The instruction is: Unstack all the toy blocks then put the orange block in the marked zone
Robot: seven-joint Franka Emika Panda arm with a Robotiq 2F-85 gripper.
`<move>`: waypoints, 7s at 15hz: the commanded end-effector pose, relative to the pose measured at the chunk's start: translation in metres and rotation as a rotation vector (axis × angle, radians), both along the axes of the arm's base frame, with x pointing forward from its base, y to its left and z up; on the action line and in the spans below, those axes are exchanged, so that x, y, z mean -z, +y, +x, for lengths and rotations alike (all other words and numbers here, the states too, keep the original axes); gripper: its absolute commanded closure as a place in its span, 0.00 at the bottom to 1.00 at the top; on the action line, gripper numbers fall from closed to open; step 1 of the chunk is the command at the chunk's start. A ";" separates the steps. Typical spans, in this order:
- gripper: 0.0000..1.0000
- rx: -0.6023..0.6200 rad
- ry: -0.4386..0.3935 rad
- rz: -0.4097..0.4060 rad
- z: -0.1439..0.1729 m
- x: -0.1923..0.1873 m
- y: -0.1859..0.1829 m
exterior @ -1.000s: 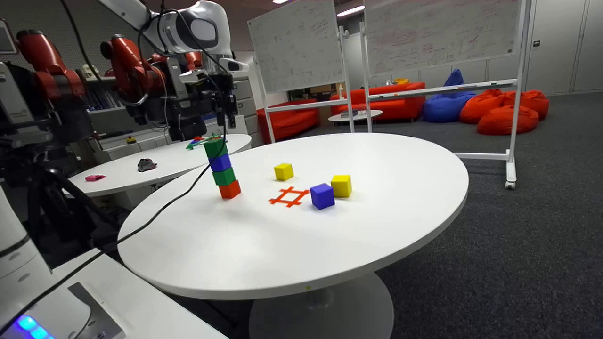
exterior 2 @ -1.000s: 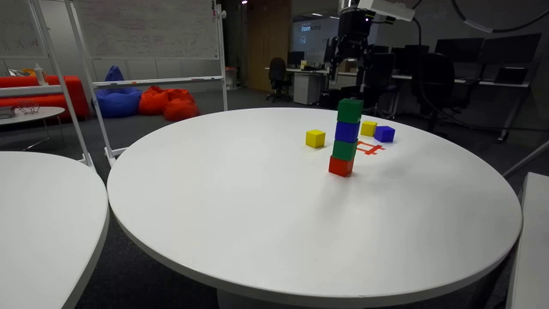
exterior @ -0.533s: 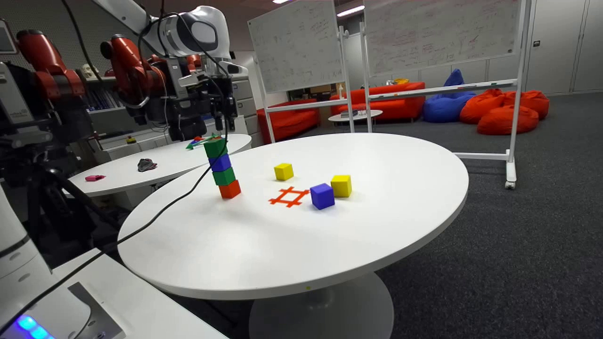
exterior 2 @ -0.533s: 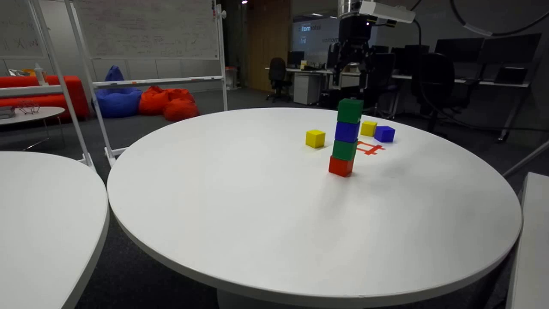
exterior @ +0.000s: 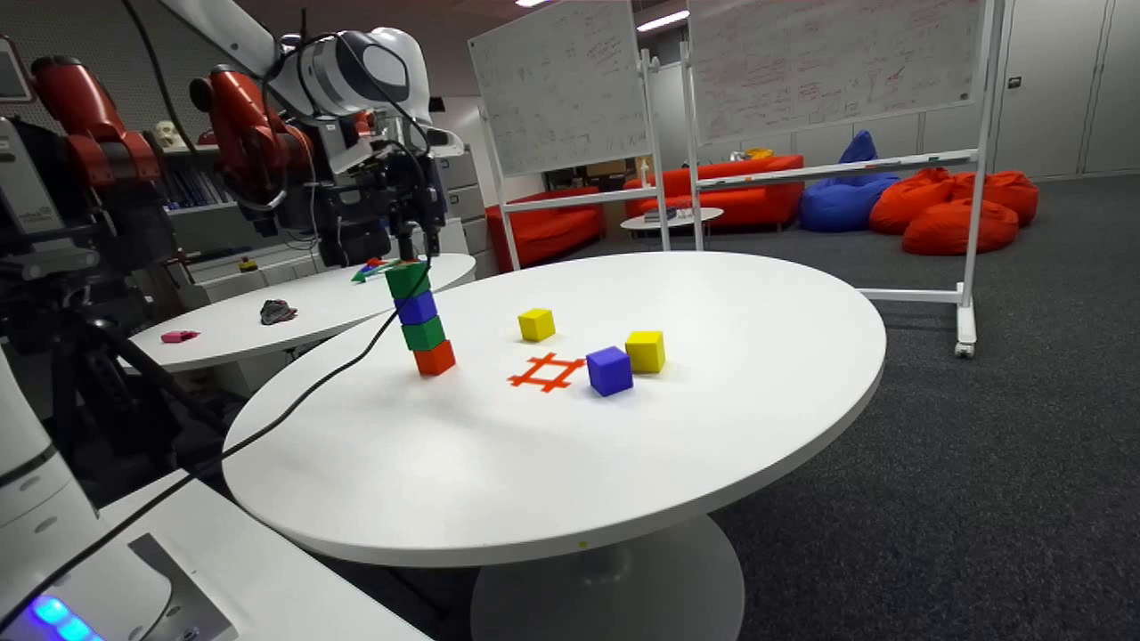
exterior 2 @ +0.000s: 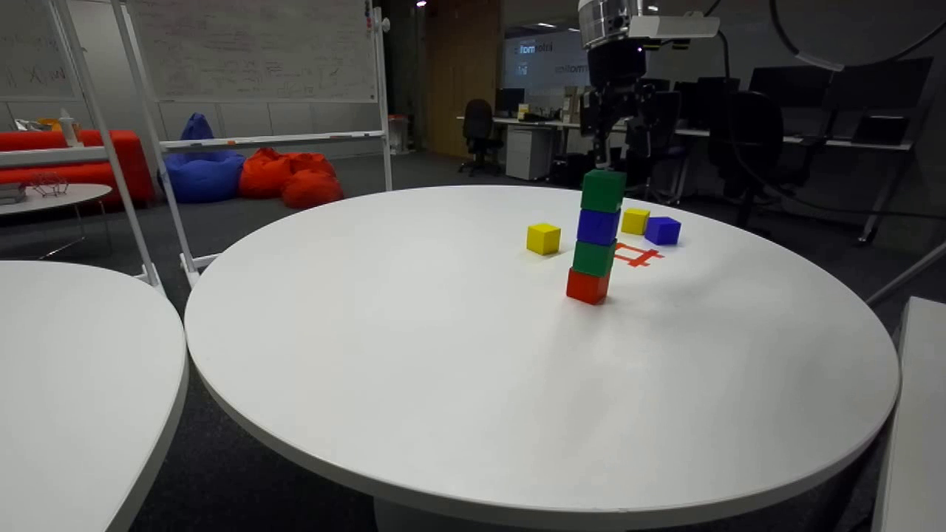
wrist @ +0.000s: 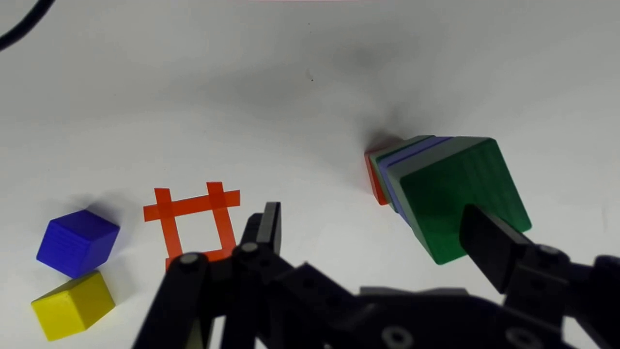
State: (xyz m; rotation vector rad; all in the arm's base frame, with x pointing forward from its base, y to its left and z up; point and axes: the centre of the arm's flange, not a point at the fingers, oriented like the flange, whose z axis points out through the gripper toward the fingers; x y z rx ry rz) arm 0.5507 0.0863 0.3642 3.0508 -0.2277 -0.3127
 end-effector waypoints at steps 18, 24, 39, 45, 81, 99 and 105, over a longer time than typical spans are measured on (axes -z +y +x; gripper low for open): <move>0.00 -0.062 0.048 -0.093 -0.001 0.010 0.011; 0.00 -0.070 0.024 -0.063 -0.005 0.006 0.012; 0.00 -0.105 -0.073 -0.106 -0.048 -0.049 0.032; 0.00 -0.114 -0.069 -0.079 -0.036 -0.048 0.035; 0.00 -0.449 -0.182 -0.076 -0.024 -0.027 0.064; 0.00 -0.391 -0.143 -0.076 -0.014 -0.008 0.054; 0.00 -0.420 -0.140 -0.075 -0.017 -0.006 0.057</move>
